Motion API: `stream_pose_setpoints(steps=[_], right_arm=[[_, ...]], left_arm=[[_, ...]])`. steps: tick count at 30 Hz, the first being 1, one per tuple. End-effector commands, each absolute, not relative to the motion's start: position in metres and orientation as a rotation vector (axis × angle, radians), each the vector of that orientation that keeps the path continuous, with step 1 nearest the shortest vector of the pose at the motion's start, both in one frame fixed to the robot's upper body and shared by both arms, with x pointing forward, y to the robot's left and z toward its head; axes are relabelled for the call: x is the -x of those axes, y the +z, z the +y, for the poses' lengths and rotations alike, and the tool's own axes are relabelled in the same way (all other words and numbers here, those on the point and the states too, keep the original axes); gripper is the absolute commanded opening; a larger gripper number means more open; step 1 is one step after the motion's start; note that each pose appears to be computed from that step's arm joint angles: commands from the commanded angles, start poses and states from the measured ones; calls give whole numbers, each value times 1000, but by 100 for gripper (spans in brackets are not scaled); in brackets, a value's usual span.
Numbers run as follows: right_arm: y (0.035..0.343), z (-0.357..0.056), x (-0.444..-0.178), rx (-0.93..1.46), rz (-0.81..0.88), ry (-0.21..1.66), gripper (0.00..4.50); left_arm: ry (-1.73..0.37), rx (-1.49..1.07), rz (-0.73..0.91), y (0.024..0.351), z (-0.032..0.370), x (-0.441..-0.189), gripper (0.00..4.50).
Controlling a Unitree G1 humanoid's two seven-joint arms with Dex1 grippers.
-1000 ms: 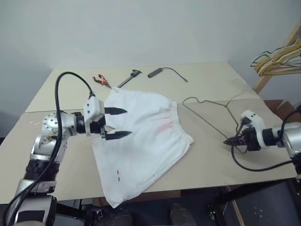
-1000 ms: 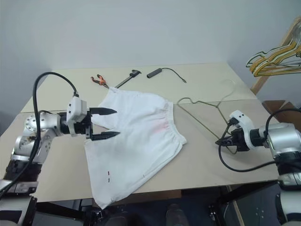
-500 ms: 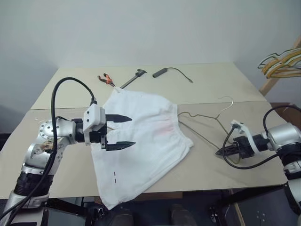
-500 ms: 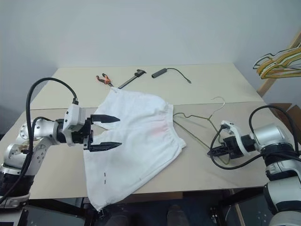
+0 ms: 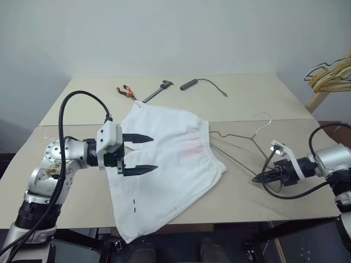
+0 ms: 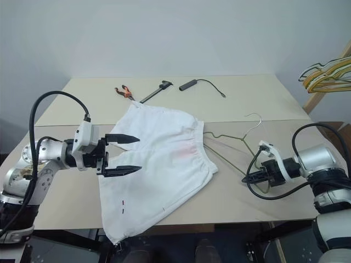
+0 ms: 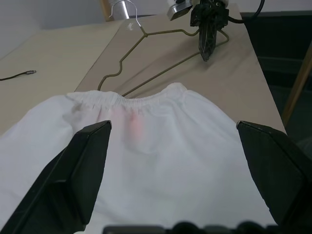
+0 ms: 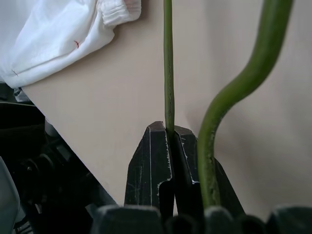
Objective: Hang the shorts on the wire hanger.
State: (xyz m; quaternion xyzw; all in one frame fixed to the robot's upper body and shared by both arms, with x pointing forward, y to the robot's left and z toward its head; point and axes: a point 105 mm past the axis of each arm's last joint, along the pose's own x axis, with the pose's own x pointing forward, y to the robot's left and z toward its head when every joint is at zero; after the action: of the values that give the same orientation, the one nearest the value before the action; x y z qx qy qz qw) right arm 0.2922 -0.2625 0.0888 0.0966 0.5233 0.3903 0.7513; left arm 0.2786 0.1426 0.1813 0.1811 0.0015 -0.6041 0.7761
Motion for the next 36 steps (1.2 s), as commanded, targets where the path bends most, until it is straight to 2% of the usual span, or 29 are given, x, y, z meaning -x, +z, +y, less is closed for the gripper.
stream_pose_setpoints(steps=[1,9,15,21,27,31,33,36], right_arm=[[103,-257,-286,-184,1135,951,0],[95,-240,-338,-224,1071,783,0],[101,-226,-354,-269,1022,798,0],[100,-211,-342,-204,1086,985,0],[99,-218,-328,-76,1161,1036,0],[110,-218,-311,-60,1173,1103,0],[110,-218,-311,-75,1180,1093,0],[101,-221,-330,-107,1166,962,0]], left_arm=[[-1305,-427,-40,192,143,-275,448],[-1308,-445,-34,190,143,-275,448],[-1293,-457,-24,189,146,-271,448],[-1275,-465,-19,189,149,-270,448],[-1267,-487,-15,189,151,-269,448],[-1266,-489,-13,189,152,-265,448],[-1269,-487,-11,188,152,-264,448],[-1272,-487,-8,186,151,-265,448]])
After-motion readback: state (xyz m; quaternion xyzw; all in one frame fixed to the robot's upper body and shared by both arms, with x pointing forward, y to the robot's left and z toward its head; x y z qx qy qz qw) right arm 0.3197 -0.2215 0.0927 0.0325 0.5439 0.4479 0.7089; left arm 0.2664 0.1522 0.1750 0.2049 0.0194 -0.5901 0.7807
